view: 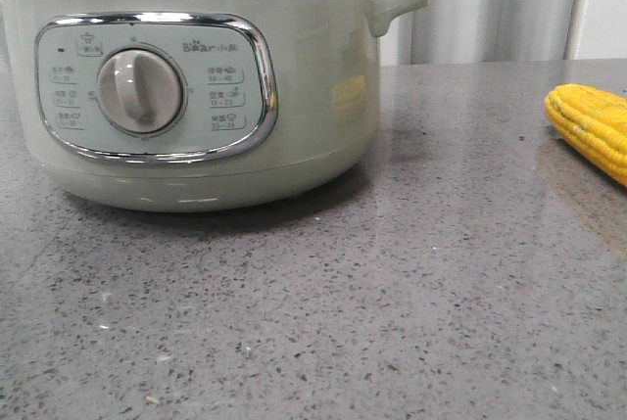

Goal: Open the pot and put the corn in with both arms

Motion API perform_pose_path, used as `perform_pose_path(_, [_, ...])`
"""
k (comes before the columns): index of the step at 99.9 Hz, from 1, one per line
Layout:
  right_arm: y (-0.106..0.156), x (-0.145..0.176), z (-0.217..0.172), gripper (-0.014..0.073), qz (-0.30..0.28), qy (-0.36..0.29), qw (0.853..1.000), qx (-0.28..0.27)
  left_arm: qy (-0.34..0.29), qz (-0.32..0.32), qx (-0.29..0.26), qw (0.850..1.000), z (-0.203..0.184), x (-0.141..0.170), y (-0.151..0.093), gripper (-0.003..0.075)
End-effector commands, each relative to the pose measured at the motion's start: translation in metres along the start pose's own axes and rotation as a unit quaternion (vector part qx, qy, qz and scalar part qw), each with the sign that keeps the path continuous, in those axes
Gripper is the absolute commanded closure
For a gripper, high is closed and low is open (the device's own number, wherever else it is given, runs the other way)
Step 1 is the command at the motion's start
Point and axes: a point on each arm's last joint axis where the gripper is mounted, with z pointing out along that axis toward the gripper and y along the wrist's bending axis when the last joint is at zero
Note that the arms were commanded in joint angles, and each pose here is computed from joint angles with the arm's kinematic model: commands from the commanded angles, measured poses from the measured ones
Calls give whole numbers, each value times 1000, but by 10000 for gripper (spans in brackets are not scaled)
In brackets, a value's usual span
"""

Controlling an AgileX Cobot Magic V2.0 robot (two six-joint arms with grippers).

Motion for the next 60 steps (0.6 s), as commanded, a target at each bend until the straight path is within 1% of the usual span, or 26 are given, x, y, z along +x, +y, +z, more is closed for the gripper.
perform_pose_path(1, [-1, -17, -2, 50, 4, -45, 999, 6, -82, 3, -41, 996, -25, -44, 20, 589])
perform_pose_path(16, [-1, -17, -2, 50, 9, -45, 999, 4, -35, 24, -101, 994, -51, -48, 55, 589])
perform_pose_path(22, [-1, -17, -2, 50, 10, -46, 999, 4, -11, 38, -141, 989, -63, -48, 72, 589])
perform_pose_path(25, [-1, -17, -2, 50, 10, -46, 999, 4, -2, 39, -152, 988, -67, -47, 77, 589])
perform_pose_path(32, [-1, -17, -2, 50, 10, -46, 999, 4, 16, 41, -196, 980, -79, -43, 94, 589])
perform_pose_path(42, [-1, -17, -2, 50, 10, -46, 999, 4, 25, 44, -264, 963, -98, -34, 115, 589])
perform_pose_path(49, [-1, -17, -2, 50, 10, -46, 999, 4, 34, 43, -302, 952, -110, -23, 125, 589])
perform_pose_path(60, [-1, -17, -2, 50, 10, -46, 999, 4, 38, 36, -343, 938, -124, 1, 134, 589])
